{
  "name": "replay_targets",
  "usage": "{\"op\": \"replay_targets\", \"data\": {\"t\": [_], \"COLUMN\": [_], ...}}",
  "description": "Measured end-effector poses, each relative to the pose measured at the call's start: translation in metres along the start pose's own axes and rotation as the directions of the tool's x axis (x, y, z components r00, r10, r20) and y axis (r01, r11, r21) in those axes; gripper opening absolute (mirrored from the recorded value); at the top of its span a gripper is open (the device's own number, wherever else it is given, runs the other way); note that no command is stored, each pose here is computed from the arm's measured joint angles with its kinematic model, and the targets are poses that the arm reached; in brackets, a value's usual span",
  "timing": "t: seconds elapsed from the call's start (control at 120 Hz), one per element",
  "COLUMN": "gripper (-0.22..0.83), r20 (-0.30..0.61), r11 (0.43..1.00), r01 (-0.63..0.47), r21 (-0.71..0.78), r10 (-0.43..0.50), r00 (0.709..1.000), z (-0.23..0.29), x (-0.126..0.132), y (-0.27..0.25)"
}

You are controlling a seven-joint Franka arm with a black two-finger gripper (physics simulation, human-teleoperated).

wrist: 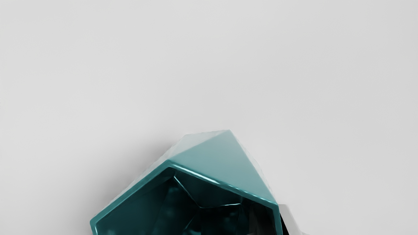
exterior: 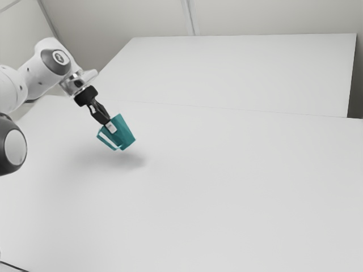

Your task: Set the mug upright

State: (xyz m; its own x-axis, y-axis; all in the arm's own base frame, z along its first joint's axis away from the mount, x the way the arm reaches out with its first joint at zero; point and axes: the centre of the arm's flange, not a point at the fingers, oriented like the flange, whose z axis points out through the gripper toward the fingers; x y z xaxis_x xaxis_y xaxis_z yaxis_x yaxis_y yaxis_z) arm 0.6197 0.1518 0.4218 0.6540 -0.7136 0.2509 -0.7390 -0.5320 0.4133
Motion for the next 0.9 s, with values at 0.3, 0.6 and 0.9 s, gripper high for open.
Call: {"op": "replay_targets", "data": {"t": [0.3, 0.6, 0.9], "gripper": [-0.17, -0.17, -0.17], "r20": [0.379, 0.446, 0.393], "r11": [0.941, 0.827, 0.806], "r01": [-0.212, -0.355, -0.323], "r21": [0.263, 0.436, 0.496], "r10": [0.102, 0.144, 0.123], "r00": [0.92, 0.884, 0.911], "z": [0.059, 0.076, 0.088], "x": [0.055, 0.095, 0.106], "y": [0.011, 0.03, 0.023]}}
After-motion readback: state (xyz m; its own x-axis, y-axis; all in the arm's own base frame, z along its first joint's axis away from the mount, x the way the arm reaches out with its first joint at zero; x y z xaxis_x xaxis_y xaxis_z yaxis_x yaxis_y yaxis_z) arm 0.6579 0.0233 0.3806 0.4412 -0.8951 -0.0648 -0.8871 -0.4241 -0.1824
